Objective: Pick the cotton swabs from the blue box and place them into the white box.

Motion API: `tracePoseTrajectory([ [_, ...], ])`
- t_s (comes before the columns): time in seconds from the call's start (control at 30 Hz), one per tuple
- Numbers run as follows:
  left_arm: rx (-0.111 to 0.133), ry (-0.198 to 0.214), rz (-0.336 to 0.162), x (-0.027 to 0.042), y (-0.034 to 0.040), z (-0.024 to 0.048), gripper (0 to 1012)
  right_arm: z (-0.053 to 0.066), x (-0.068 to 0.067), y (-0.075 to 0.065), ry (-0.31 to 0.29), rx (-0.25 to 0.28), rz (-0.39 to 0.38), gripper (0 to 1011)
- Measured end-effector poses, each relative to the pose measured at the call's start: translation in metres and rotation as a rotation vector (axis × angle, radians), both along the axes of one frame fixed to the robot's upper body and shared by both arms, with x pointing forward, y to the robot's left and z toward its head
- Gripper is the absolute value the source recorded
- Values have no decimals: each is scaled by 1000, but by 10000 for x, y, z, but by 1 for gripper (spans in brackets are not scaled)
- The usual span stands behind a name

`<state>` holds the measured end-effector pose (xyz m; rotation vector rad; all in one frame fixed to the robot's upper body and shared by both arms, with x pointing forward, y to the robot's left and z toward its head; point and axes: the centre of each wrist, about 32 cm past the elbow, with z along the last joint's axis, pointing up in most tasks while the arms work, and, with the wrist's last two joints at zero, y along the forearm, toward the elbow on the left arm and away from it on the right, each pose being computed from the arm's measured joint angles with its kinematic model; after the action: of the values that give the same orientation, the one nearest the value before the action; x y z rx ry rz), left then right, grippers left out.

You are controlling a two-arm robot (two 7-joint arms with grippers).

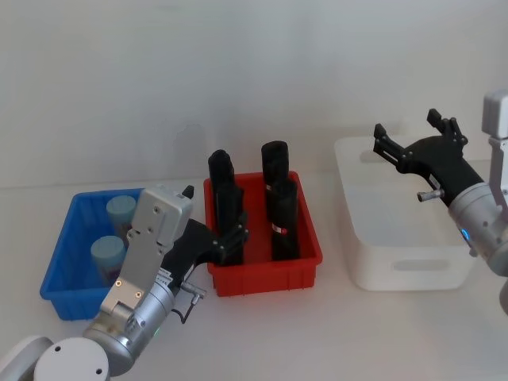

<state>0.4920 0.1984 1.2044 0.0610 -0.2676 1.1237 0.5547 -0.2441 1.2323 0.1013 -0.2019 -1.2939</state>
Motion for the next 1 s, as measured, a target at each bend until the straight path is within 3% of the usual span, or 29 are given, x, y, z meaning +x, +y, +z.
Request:
tracePoseTrajectory([
  [1.0,-2,0,1,1,-1,1,1004,0,0,0,0,0,0,1001],
])
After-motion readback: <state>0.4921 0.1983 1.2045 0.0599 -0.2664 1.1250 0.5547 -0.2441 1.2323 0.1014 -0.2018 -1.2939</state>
